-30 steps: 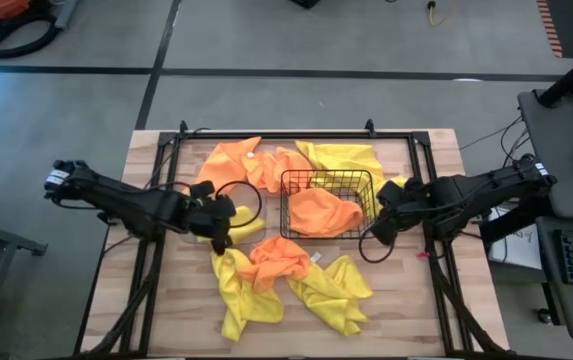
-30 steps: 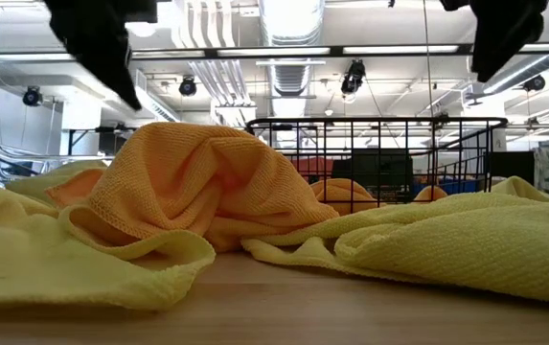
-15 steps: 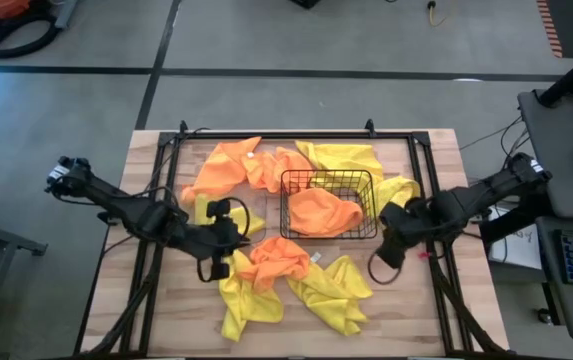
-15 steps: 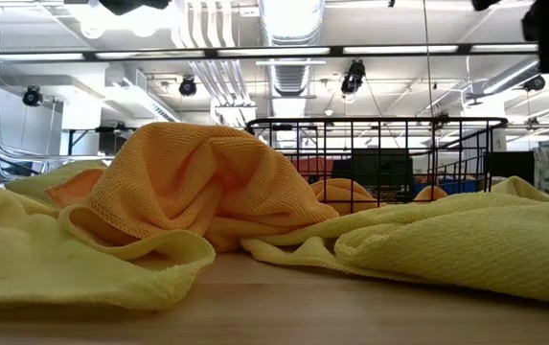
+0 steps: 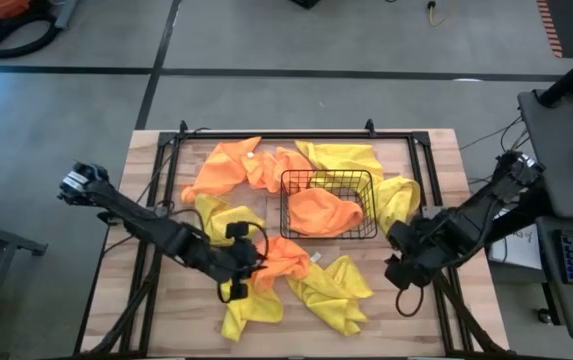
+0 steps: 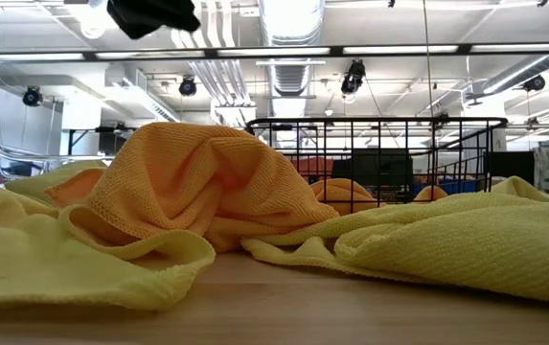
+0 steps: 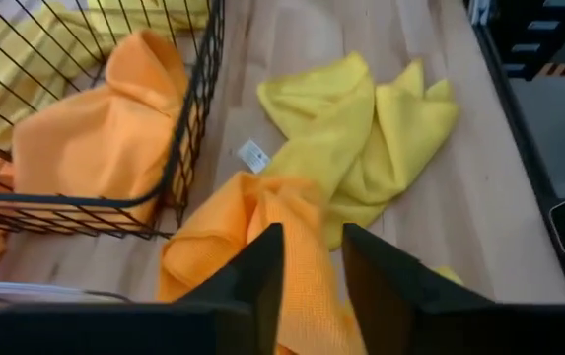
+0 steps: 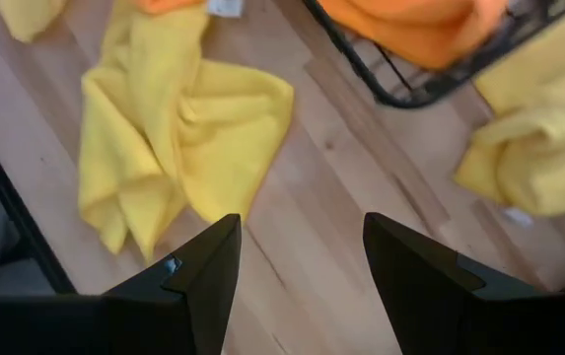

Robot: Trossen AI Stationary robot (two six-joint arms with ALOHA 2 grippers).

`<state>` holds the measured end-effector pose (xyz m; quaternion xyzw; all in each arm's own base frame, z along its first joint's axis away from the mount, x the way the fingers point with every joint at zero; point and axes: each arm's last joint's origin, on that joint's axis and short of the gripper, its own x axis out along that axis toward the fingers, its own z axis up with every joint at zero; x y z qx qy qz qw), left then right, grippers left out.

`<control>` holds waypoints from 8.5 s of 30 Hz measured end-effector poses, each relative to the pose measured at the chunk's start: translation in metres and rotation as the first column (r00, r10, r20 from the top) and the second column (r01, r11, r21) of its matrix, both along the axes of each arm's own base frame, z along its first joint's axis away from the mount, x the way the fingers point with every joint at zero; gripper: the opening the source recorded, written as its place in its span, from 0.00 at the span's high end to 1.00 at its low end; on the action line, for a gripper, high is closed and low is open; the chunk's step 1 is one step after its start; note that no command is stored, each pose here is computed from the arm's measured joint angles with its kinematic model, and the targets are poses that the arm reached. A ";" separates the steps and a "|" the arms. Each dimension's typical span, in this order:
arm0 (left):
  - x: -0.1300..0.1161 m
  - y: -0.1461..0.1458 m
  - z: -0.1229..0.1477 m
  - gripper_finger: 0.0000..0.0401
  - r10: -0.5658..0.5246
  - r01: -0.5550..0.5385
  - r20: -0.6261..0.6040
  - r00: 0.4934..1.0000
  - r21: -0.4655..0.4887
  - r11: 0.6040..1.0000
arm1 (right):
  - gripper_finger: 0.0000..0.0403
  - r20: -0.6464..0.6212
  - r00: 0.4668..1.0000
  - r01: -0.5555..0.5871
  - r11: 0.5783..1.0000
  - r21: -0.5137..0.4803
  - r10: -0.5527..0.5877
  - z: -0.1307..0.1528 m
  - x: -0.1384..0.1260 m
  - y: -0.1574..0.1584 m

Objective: Sort microfiber towel by color & place in baskets
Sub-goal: Put the orange towel into the black wire basket, then put the yellow towel into the transparent bin

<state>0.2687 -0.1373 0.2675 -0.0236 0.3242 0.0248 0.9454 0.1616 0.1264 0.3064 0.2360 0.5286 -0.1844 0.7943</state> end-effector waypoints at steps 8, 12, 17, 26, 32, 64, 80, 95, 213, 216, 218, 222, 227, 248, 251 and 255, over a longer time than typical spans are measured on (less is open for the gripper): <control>0.022 -0.012 -0.038 0.46 0.006 -0.003 -0.063 0.998 0.061 0.998 | 0.48 0.014 0.999 -0.049 0.997 -0.056 0.049 -0.006 0.008 0.007; 0.029 -0.016 -0.057 0.39 0.018 -0.011 -0.105 0.994 0.074 0.997 | 0.48 0.008 0.999 -0.052 0.997 -0.061 0.052 -0.008 0.009 0.008; 0.033 -0.017 -0.069 0.39 0.033 -0.021 -0.139 0.990 0.085 0.996 | 0.48 0.011 0.999 -0.051 0.997 -0.058 0.052 -0.008 0.010 0.009; 0.035 -0.015 -0.080 0.52 0.096 -0.079 -0.160 0.982 0.111 0.991 | 0.48 0.038 0.998 -0.053 0.996 -0.067 0.055 -0.007 0.011 0.009; 0.036 -0.015 -0.083 0.70 0.101 -0.082 -0.170 0.980 0.116 0.990 | 0.48 0.049 0.996 -0.066 0.994 -0.082 0.070 -0.007 0.012 0.009; 0.012 -0.002 0.131 1.00 -0.245 0.180 0.285 0.927 0.236 0.955 | 0.48 0.238 0.909 -0.257 0.910 -0.325 0.341 0.003 0.029 0.017; 0.040 0.066 0.194 1.00 -0.186 -0.006 0.415 0.891 0.419 0.908 | 0.48 0.222 0.898 -0.292 0.891 -0.347 0.380 0.003 0.028 0.017; 0.072 0.144 0.207 1.00 -0.083 -0.144 0.559 0.825 0.350 0.926 | 0.48 0.207 0.893 -0.309 0.878 -0.365 0.401 0.003 0.027 0.016; 0.116 0.169 -0.052 0.75 0.244 -0.241 0.015 0.970 -0.102 0.965 | 0.48 0.294 0.926 -0.099 0.906 -0.412 0.235 -0.015 0.032 0.009; 0.119 0.169 -0.046 0.67 0.243 -0.238 0.032 0.970 -0.105 0.965 | 0.48 0.298 0.927 -0.094 0.910 -0.405 0.229 -0.015 0.032 0.009; 0.120 0.168 -0.042 0.61 0.241 -0.237 0.026 0.970 -0.104 0.966 | 0.48 0.298 0.927 -0.093 0.911 -0.403 0.227 -0.015 0.032 0.009; 0.121 0.168 -0.036 0.49 0.240 -0.239 -0.002 0.971 -0.100 0.966 | 0.48 0.298 0.927 -0.094 0.911 -0.403 0.227 -0.015 0.032 0.009; 0.123 0.168 -0.023 0.36 0.231 -0.231 -0.006 0.973 -0.091 0.969 | 0.48 0.306 0.930 -0.074 0.918 -0.391 0.205 -0.015 0.033 0.008; 0.033 0.093 0.056 0.46 0.042 -0.042 0.316 0.948 -0.007 0.999 | 0.48 0.016 0.977 0.203 0.916 -0.346 -0.210 -0.020 0.040 -0.091; 0.017 0.084 0.058 0.46 0.064 -0.068 0.343 0.937 -0.001 0.998 | 0.48 -0.005 0.970 0.229 0.923 -0.309 -0.242 -0.014 0.032 -0.105; 0.000 0.075 0.063 0.46 0.081 -0.090 0.375 0.924 0.007 0.996 | 0.48 -0.025 0.947 0.306 0.919 -0.250 -0.322 -0.008 0.020 -0.122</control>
